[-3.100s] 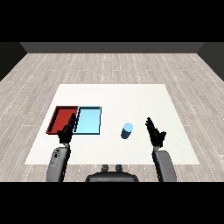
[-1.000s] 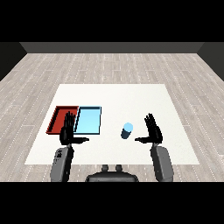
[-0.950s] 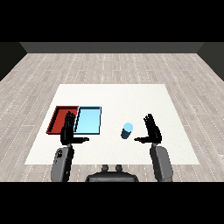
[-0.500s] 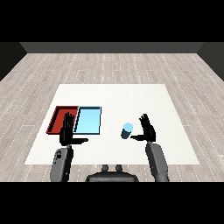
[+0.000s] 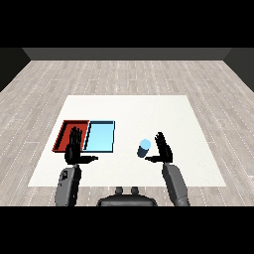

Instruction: Pick the blue can and put it in the blue box

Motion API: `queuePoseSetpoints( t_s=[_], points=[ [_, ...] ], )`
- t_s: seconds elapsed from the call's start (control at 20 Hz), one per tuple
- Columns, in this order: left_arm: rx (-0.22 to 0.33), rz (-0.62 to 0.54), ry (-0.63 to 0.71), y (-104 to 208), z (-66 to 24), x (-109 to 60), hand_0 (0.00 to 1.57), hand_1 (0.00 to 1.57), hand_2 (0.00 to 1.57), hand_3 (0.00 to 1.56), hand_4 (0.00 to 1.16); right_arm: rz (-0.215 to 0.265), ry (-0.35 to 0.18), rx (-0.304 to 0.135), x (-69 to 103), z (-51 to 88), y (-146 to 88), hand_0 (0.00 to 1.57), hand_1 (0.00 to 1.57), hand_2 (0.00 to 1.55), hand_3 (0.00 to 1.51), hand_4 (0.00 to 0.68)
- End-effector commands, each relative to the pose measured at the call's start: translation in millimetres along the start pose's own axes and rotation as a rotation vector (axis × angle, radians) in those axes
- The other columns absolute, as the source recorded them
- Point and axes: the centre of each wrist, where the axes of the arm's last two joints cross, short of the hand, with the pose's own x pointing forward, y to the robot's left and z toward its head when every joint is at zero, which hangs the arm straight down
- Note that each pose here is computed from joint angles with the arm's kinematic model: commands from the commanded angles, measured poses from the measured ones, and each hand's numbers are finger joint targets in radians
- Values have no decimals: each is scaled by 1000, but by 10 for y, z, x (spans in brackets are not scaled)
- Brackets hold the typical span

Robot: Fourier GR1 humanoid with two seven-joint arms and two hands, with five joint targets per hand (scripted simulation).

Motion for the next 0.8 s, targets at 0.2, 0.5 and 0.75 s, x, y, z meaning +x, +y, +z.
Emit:
queuePoseSetpoints(
  t_s=[0.2, 0.5, 0.75],
  points=[
    [4, -14, -6, 175, 144, 73, 0, 0, 0, 0, 0, -17, 14, 30, -84, -196, 117, 0, 0, 0, 0, 0],
    [2, -11, -3, -25, 127, 19, 0, 0, 0, 0, 0, -6, 29, 25, -13, -128, 186, 0, 0, 0, 0, 0],
    [-7, -14, -7, 46, 22, 141, 0, 0, 0, 0, 0, -11, 24, 33, -78, -190, 266, 0, 0, 0, 0, 0]
  ],
)
